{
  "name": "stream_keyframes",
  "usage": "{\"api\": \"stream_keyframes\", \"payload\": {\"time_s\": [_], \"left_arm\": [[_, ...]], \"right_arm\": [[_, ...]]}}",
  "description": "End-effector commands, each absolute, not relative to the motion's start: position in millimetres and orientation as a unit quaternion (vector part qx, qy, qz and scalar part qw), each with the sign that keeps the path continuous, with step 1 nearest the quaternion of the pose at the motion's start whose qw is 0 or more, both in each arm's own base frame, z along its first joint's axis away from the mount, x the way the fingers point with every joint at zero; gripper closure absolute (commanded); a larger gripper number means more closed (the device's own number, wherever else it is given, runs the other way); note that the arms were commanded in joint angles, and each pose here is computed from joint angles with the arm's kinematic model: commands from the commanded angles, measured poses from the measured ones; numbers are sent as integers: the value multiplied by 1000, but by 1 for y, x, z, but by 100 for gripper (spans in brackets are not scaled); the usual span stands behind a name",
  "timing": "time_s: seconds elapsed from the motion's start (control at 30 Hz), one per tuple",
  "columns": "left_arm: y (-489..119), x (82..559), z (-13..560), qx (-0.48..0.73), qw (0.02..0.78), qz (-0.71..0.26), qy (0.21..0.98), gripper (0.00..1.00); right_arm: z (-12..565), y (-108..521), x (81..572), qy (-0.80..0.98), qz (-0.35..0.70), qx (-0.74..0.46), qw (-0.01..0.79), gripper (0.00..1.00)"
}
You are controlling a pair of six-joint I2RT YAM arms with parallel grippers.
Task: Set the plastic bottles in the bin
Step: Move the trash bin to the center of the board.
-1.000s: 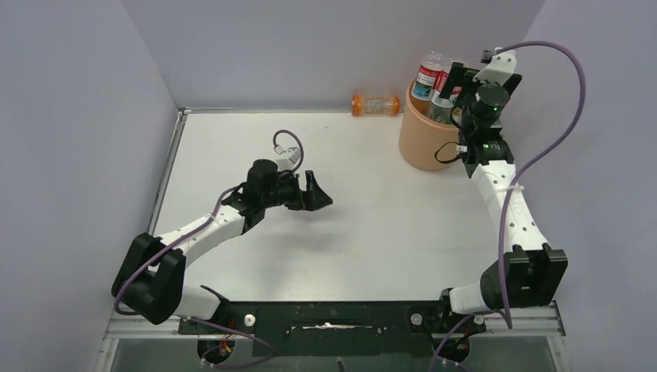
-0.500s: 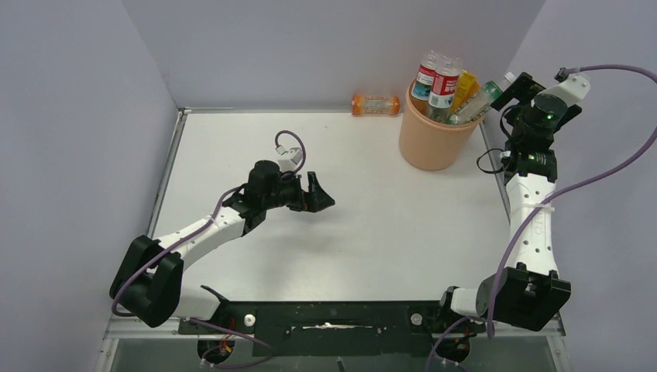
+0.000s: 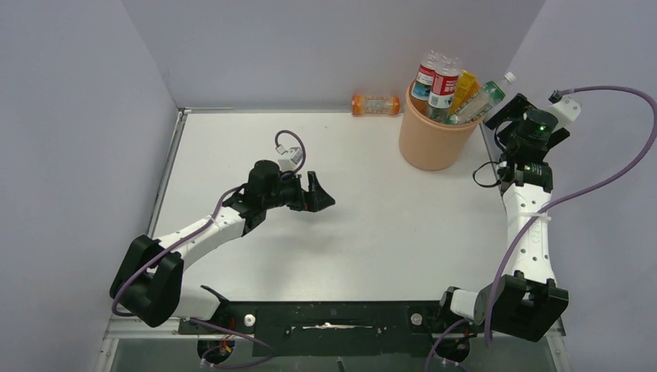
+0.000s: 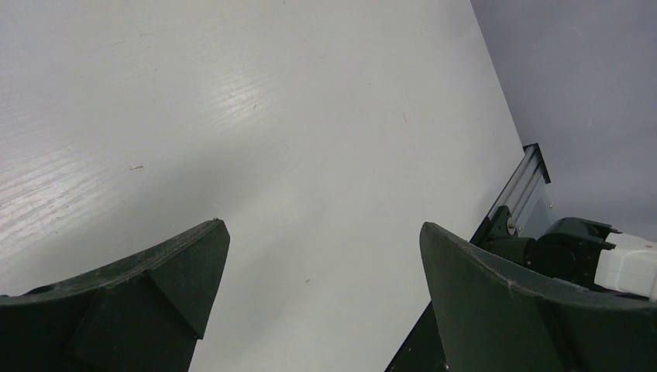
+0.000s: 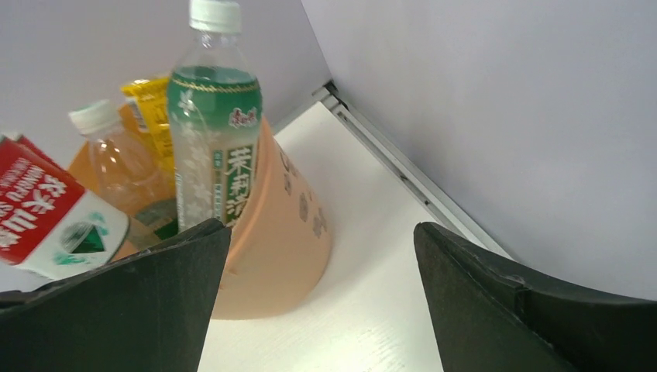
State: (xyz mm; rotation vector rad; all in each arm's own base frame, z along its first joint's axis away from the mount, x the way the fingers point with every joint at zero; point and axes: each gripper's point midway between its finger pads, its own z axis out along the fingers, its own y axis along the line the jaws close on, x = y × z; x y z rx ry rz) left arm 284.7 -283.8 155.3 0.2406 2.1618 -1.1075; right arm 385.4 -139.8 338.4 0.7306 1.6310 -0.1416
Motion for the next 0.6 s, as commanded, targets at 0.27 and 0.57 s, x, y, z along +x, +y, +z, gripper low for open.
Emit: {"api": "stream_keyframes", "payload": {"time_s": [0.27,0.57], "left_arm": [[-296,294,171,115,368,-449,806,3],[-311,319,168,119,369,-454,802,3]], "right_arm": [[304,-175,397,703,-94,373,598,7],[286,-190,429,678,-57,379,627,4]]}}
